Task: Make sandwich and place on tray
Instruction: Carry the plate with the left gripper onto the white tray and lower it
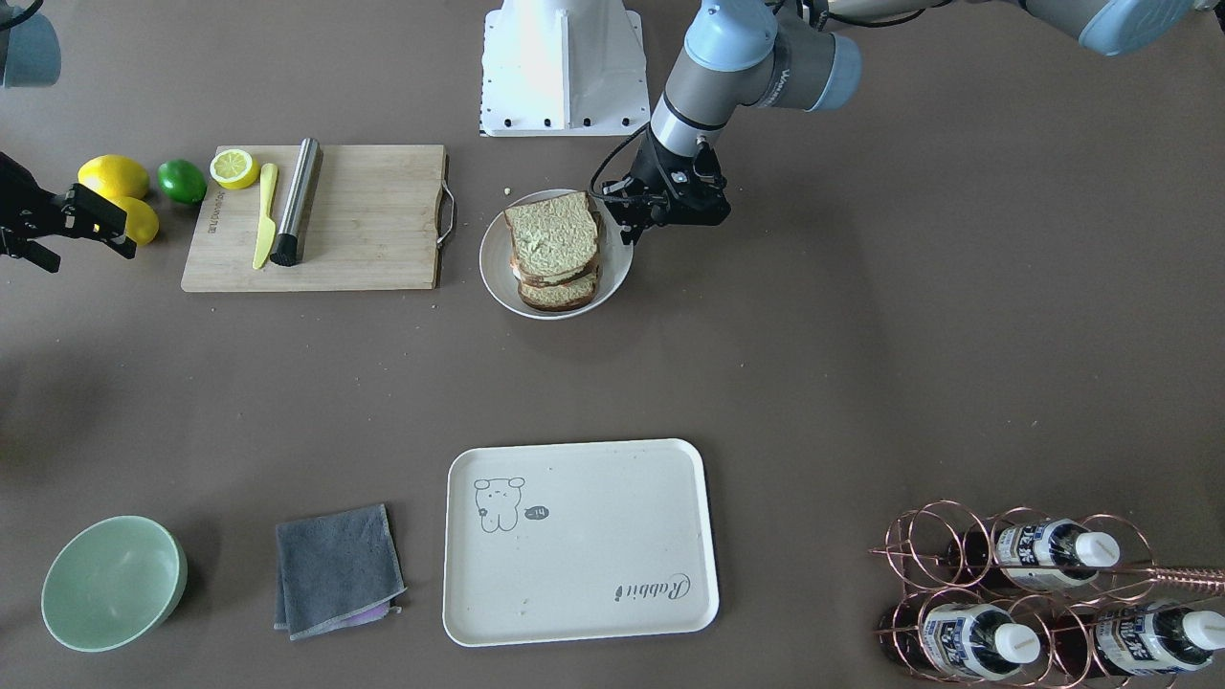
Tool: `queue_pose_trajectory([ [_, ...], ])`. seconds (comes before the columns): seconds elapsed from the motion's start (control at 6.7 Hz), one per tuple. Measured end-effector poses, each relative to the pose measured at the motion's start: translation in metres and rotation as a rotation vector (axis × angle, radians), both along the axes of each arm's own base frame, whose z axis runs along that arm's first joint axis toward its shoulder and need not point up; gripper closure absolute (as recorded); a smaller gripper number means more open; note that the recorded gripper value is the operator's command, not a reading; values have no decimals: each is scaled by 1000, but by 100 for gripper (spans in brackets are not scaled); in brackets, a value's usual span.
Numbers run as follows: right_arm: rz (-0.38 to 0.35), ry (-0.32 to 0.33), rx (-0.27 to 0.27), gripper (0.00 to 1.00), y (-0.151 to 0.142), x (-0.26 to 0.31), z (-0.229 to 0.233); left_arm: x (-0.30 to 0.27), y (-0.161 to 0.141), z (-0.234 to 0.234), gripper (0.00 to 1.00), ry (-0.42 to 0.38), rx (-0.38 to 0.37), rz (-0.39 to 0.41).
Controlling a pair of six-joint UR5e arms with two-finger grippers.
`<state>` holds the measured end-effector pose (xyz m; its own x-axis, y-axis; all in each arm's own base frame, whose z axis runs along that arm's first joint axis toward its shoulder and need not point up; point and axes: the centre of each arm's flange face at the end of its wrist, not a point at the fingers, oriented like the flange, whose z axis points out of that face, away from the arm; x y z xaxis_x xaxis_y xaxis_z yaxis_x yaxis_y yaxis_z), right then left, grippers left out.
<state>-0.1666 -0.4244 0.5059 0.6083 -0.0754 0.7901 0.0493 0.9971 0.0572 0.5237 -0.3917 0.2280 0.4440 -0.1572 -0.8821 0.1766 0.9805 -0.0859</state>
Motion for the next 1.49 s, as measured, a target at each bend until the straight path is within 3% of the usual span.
queue_pose_trajectory([
  [0.45, 7, 6, -3, 0, 1, 3, 3, -11, -156, -1, 100, 16, -2, 1],
  [0.75, 13, 6, -3, 0, 0, 6, 2, -5, -242, 8, 100, -2, 14, -6],
  [1.05, 19, 4, -1, 0, -1, 8, 1, 0, -292, 31, 100, -25, 33, -3],
  [1.34, 24, 4, 0, 0, -2, 10, 1, 3, -312, 41, 100, -39, 47, 5],
  [1.49, 25, 4, 0, 0, -2, 11, 1, 6, -314, 40, 22, -35, 53, 6],
])
